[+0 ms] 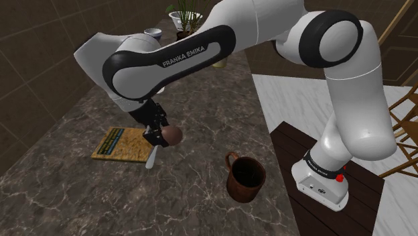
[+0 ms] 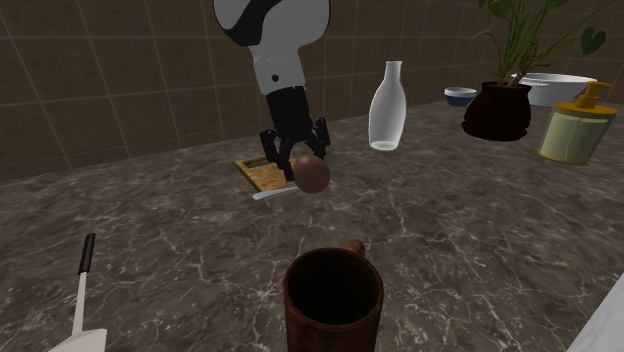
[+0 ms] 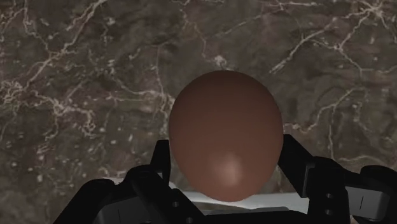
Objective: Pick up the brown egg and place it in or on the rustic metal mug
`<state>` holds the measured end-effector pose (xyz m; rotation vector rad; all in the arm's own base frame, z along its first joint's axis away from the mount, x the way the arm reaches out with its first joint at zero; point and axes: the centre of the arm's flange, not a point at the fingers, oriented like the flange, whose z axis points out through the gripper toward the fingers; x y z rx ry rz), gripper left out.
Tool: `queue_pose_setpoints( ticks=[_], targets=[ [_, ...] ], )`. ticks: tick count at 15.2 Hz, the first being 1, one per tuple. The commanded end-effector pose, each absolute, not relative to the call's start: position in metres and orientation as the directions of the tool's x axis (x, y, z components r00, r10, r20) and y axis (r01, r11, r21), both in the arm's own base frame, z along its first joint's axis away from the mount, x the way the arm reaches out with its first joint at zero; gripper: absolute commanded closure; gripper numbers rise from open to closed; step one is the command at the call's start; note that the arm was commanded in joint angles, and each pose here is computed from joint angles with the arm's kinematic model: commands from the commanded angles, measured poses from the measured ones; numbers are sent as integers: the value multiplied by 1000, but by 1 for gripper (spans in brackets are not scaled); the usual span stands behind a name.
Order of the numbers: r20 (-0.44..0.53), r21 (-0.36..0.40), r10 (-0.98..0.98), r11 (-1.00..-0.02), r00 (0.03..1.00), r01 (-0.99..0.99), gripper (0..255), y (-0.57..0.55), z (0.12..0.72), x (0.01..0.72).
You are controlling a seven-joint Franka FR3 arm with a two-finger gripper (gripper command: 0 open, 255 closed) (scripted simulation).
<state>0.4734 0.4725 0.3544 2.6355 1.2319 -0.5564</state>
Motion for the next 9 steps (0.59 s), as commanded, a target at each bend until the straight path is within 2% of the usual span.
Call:
queue_pose_setpoints(
  ticks=[1, 9],
  targets=[
    [-406, 4, 701, -641, 587, 768, 255, 472, 365, 472],
    [-406, 4, 701, -641, 587, 768, 255, 472, 408, 472]
  ],
)
